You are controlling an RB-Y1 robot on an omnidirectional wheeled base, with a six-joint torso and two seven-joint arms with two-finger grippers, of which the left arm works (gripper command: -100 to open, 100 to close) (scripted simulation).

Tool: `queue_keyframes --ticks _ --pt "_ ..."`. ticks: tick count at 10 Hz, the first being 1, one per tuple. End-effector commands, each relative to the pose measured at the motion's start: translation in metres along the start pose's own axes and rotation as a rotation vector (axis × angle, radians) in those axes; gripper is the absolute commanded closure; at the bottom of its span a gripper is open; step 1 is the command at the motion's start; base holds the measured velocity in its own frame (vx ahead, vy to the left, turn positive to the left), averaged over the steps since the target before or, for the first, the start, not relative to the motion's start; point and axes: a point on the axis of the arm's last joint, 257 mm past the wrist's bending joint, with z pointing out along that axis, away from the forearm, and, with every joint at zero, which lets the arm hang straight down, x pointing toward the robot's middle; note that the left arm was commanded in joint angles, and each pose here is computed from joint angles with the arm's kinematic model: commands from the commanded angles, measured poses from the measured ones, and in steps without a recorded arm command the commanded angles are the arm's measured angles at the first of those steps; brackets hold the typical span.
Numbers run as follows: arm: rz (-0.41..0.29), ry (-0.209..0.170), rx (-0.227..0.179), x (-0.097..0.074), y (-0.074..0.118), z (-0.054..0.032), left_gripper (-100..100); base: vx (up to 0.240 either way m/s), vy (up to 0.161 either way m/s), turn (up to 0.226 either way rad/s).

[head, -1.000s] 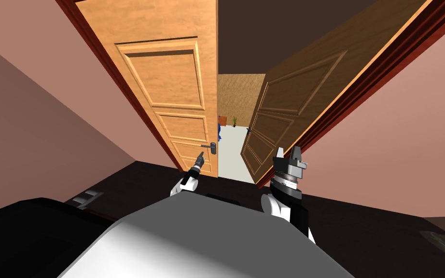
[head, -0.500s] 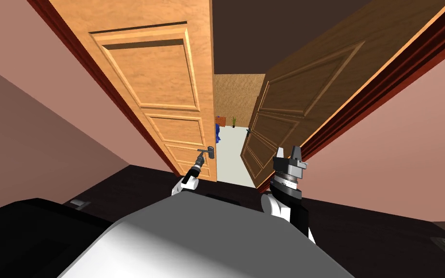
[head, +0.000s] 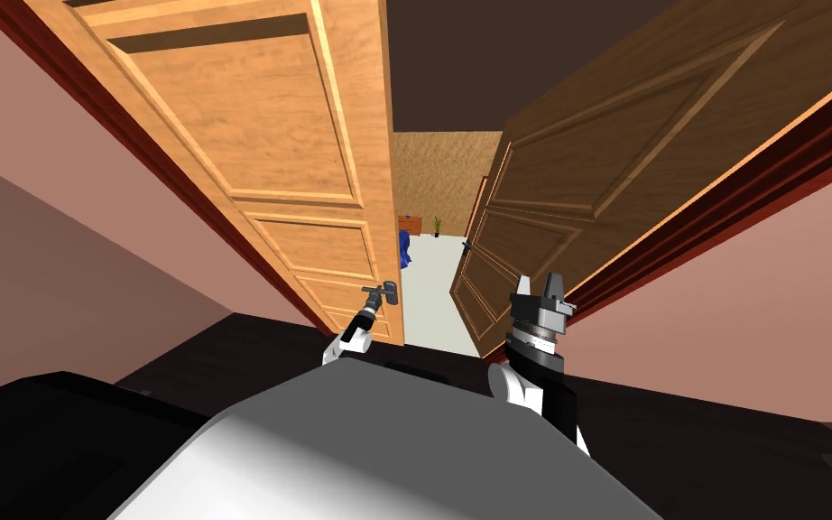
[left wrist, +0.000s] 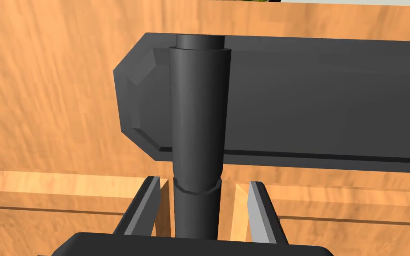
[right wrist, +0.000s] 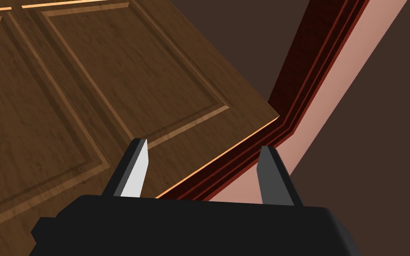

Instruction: Push the door open

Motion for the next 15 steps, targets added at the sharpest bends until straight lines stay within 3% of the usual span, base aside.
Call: queue_keyframes --ticks 1,5,6,15 --pt "0.000 0.000 -0.001 0.000 0.000 -0.0002 100 -0.027 -0.005 -0.006" --pt "0.000 0.000 -0.001 0.000 0.000 -0.0002 100 -0.004 0.000 -0.003" --pt "0.004 -0.017 0.006 -0.009 -0.003 0.0037 100 0.113 -0.011 0.035" --pt "0.013 -0.108 0.002 -0.054 -0.003 0.0110 100 0.186 -0.055 0.059"
